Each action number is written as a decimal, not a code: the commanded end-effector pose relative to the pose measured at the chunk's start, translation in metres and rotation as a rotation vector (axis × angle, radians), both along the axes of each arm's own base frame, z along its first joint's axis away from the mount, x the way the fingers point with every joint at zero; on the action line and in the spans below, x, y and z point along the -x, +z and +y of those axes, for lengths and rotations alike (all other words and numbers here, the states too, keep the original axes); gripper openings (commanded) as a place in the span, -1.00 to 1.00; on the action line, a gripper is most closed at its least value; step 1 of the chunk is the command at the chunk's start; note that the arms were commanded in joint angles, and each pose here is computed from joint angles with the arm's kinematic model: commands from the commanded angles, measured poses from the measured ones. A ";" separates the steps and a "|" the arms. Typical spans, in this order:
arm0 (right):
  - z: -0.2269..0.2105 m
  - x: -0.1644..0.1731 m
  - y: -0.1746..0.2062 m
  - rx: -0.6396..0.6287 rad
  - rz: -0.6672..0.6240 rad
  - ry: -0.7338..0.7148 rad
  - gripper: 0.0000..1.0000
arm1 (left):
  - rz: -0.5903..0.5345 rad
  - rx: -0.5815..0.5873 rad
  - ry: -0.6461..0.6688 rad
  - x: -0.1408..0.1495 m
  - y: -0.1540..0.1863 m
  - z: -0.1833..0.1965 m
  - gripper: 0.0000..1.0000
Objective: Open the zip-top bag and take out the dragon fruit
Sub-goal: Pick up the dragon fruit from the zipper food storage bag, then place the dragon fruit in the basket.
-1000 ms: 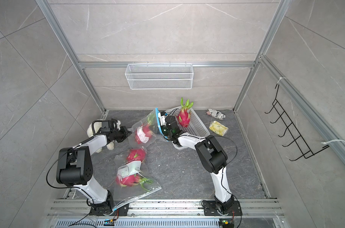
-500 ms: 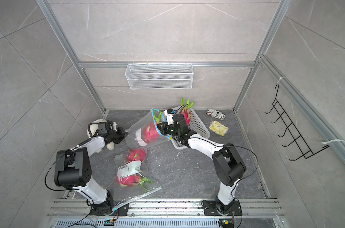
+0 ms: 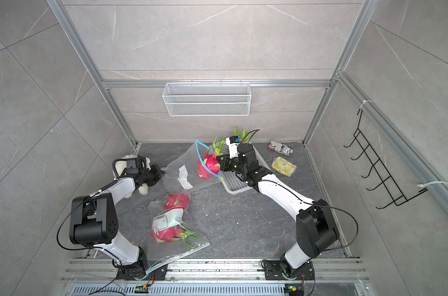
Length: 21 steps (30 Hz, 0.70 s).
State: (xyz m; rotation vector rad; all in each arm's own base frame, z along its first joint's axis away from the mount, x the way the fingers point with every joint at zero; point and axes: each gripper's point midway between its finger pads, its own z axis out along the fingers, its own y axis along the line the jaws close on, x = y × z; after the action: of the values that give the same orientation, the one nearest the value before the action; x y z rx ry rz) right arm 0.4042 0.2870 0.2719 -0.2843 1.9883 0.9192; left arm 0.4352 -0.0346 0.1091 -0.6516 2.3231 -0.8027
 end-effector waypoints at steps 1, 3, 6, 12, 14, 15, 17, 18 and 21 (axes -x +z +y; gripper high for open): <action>-0.018 0.005 0.026 0.025 -0.072 -0.030 -0.89 | -0.038 -0.019 0.013 0.000 0.012 0.006 -1.00; -0.025 0.006 0.032 0.038 -0.081 -0.043 -0.89 | -0.037 -0.022 0.015 0.000 0.012 0.007 -1.00; -0.035 0.006 0.042 0.043 -0.097 -0.066 -0.88 | -0.035 -0.021 0.016 0.000 0.011 0.008 -1.00; -0.047 0.005 0.063 0.029 -0.135 -0.097 -0.87 | -0.037 -0.017 0.011 -0.001 0.012 0.007 -1.00; -0.048 0.003 0.072 0.019 -0.150 -0.107 -0.86 | -0.033 -0.016 0.009 -0.001 0.010 0.006 -1.00; -0.049 0.002 0.076 0.012 -0.158 -0.112 -0.87 | -0.031 -0.014 0.006 0.000 0.009 0.005 -1.00; -0.049 -0.001 0.081 -0.009 -0.163 -0.119 -0.86 | -0.030 -0.013 0.007 0.000 0.009 0.006 -1.00; -0.047 -0.002 0.085 -0.025 -0.168 -0.117 -0.87 | -0.029 -0.012 0.004 0.001 0.009 0.005 -1.00; -0.043 -0.008 0.095 -0.094 -0.180 -0.120 -0.87 | -0.032 -0.007 -0.002 0.000 0.010 0.004 -1.00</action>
State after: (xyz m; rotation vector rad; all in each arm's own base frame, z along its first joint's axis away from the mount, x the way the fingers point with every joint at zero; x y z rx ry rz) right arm 0.4036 0.2491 0.3137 -0.2337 1.9339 0.8332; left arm 0.4338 -0.0381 0.1096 -0.6416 2.3272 -0.8284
